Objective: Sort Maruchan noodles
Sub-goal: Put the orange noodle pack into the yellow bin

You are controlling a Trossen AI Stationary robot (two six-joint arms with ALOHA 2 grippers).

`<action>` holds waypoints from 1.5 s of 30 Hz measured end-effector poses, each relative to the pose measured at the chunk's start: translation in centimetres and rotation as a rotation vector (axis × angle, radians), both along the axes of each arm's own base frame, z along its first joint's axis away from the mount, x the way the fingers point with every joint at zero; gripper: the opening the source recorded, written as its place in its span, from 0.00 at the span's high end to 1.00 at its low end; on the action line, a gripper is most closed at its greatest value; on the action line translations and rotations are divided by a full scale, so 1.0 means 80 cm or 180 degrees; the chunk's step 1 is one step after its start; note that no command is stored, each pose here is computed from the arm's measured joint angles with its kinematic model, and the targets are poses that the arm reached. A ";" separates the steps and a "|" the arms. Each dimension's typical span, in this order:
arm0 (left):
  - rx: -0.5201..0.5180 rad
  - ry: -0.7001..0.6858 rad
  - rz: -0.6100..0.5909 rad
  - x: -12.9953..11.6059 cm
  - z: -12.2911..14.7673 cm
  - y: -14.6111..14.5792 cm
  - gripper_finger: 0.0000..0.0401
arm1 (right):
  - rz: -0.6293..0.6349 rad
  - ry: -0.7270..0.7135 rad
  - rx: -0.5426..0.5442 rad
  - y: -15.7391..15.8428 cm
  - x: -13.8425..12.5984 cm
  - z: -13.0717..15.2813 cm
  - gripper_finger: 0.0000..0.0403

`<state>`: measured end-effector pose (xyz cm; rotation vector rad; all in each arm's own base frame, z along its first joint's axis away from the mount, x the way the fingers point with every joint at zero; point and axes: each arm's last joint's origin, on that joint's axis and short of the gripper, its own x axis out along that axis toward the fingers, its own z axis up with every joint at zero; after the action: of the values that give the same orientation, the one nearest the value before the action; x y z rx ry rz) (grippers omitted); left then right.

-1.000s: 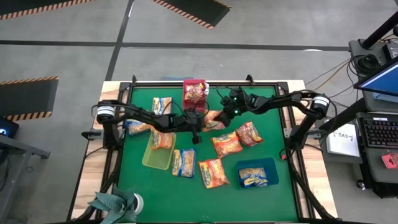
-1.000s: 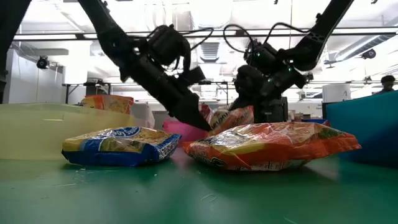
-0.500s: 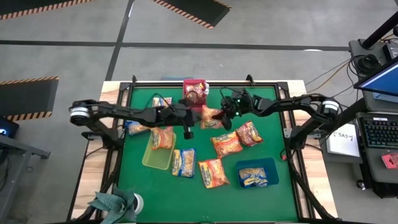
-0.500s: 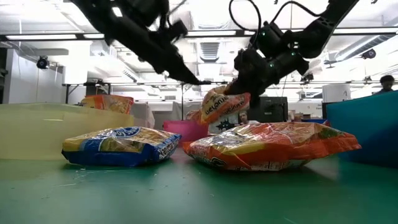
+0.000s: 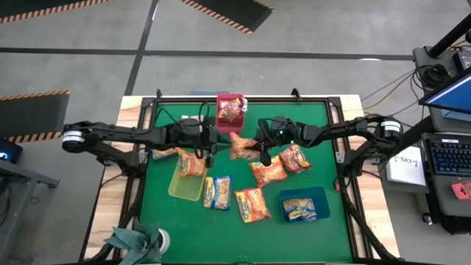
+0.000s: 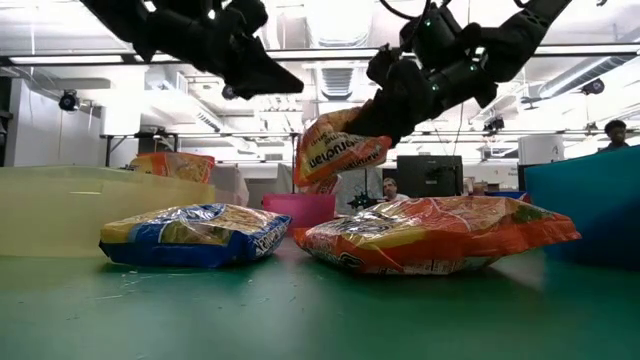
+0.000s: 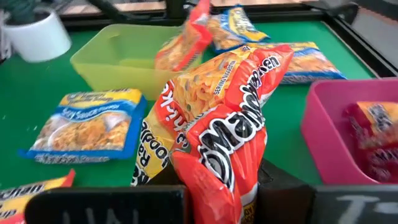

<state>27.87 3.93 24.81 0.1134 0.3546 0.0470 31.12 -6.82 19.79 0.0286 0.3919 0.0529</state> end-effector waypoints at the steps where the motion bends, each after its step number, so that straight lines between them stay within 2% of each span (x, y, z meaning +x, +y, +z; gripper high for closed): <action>1: -0.0040 0.0032 0.0004 0.001 -0.003 0.000 0.83 | 0.0040 0.0001 -0.0044 0.003 0.001 0.000 0.91; 5: -0.0124 -0.0017 -0.0180 0.012 -0.012 0.000 0.64 | 0.0158 -0.0017 -0.0153 0.012 0.003 0.001 0.91; 11: -0.0019 -0.0114 -0.0200 0.030 -0.028 0.004 0.39 | 0.0167 -0.0020 -0.0166 0.013 0.004 0.002 0.91; 14: 0.0016 -0.0136 -0.0171 0.039 -0.040 0.010 0.31 | 0.0172 -0.0016 -0.0165 0.014 0.004 0.002 0.91; 17: 0.0008 -0.0077 -0.0120 0.044 -0.052 0.018 0.28 | 0.0179 -0.0002 -0.0162 0.015 0.004 0.001 0.91; 24: -0.0004 -0.0030 -0.0101 0.048 -0.062 0.021 0.33 | 0.0197 0.0018 -0.0165 0.016 0.004 0.000 0.91; 32: -0.0002 -0.0022 -0.0110 0.048 -0.062 0.020 0.51 | 0.0118 0.0014 -0.0121 0.016 0.004 0.001 0.89; 39: -0.0009 -0.0015 -0.0103 0.047 -0.062 0.020 0.67 | -0.0052 0.0010 0.0064 0.014 0.003 0.003 0.72; 45: -0.0011 -0.0012 -0.0140 0.043 -0.054 0.015 0.76 | -0.0057 -0.0079 0.0047 0.015 -0.007 0.024 0.54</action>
<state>31.31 5.11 20.48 0.1177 0.3482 0.0033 30.55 -5.60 21.69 0.0461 0.3663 0.0385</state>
